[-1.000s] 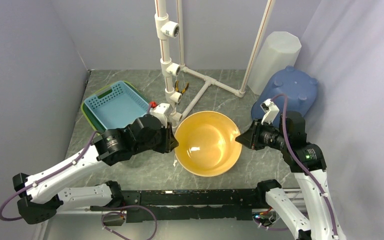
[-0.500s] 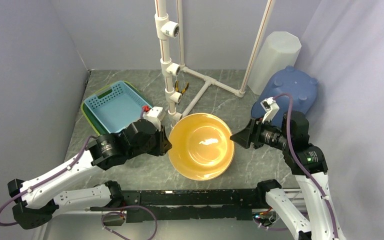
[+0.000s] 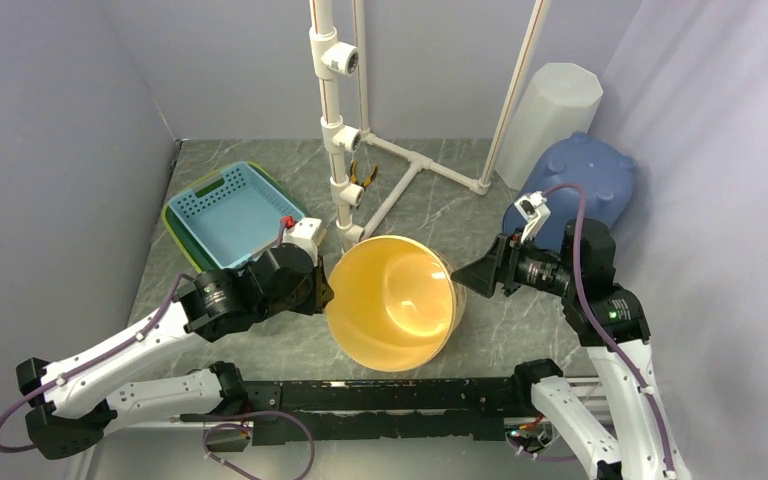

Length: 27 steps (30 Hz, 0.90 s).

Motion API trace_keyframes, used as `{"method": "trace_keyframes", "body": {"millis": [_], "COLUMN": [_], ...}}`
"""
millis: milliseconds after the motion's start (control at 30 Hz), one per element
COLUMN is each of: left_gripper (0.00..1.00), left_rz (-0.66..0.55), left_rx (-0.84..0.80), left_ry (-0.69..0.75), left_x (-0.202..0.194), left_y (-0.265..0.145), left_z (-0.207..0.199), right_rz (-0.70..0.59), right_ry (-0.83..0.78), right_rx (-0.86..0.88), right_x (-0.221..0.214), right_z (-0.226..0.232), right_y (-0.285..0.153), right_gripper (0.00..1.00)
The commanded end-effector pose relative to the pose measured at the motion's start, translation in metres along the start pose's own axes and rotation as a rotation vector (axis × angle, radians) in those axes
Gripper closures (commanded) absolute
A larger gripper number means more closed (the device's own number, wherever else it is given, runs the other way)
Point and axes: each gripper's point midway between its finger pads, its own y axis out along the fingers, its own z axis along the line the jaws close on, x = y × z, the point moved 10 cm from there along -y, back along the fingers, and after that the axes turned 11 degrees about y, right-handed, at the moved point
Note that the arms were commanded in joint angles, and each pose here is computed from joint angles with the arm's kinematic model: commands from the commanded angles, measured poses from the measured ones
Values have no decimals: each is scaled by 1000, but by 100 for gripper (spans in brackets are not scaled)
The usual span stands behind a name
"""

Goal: Turn the large container upside down
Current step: Turn the container upside down at the center of the board.

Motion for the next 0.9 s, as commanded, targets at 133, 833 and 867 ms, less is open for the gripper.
{"method": "trace_keyframes", "body": {"millis": [133, 833, 867], "left_gripper": [97, 97, 97], "left_rz": [-8, 12, 14], "left_rx": [-1, 5, 4], "left_ry": [-19, -25, -27], "left_x": [0, -1, -2], "left_y": [3, 11, 11], "left_z": [-2, -5, -5], "right_rz": [-10, 26, 27], "right_ry": [-34, -74, -79], "right_rx": [114, 18, 13], "right_x": [7, 2, 1], "right_z": [19, 44, 45], "right_y": [-3, 21, 21], "right_gripper": [39, 64, 64]}}
